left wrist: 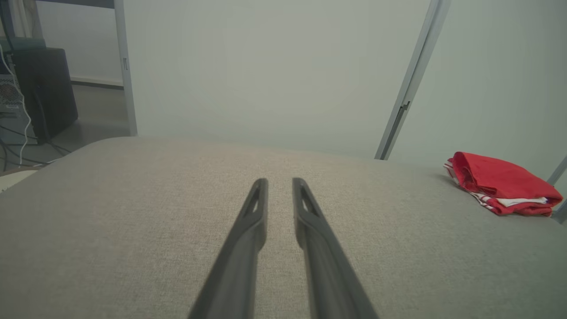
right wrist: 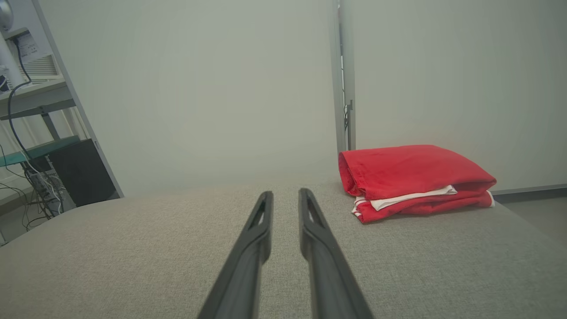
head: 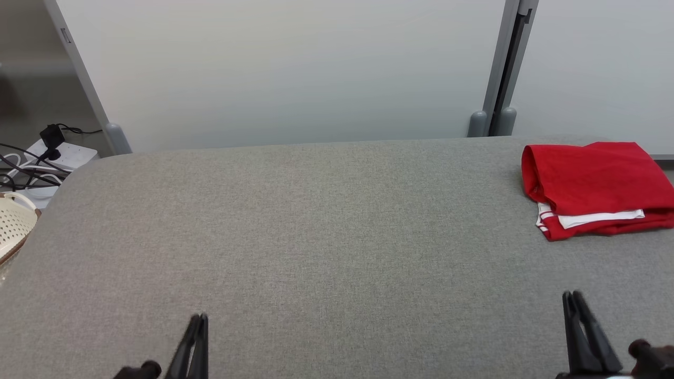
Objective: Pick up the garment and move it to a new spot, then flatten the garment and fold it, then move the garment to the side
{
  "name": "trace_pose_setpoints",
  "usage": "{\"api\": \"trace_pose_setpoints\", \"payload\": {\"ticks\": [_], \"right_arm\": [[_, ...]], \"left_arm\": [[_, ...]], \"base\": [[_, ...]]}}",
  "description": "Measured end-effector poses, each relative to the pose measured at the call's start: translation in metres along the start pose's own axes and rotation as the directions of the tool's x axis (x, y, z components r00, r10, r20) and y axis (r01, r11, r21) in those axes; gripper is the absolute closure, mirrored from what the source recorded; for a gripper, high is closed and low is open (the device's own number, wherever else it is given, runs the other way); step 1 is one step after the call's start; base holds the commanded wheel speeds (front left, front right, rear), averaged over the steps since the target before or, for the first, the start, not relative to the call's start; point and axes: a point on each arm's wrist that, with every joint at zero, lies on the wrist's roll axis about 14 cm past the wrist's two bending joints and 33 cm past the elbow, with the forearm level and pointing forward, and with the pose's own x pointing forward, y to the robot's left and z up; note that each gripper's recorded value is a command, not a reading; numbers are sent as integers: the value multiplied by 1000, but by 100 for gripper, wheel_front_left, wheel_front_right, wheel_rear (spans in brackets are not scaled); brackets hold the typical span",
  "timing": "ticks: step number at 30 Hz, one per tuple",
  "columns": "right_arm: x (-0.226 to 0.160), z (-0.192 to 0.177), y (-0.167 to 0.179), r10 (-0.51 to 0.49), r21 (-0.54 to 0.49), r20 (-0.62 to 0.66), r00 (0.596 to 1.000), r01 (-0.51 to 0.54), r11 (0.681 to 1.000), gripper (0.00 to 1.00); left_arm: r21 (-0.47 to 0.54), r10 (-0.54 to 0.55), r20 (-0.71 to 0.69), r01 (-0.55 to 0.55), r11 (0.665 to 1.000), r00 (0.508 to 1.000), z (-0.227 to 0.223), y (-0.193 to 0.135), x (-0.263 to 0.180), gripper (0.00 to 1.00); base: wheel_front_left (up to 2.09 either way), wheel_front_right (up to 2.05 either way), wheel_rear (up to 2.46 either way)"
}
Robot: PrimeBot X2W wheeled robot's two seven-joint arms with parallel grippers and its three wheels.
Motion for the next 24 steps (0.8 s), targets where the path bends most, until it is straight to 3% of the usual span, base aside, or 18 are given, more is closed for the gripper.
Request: {"api": "trace_pose_setpoints", "payload": {"ticks": [3, 24], "right_arm": [[-12, -24, -1, -20, 24, -76, 997, 22, 999, 100], [-8, -35, -14, -81, 243, -133, 988, 112, 964, 100]], "left_arm": [[-15, 27, -86, -28, 999, 996, -27, 6, -14, 100], [-225, 85, -152, -118, 967, 985, -37, 18, -12, 100]], "base": [[0, 0, 0], [0, 0, 0]]}}
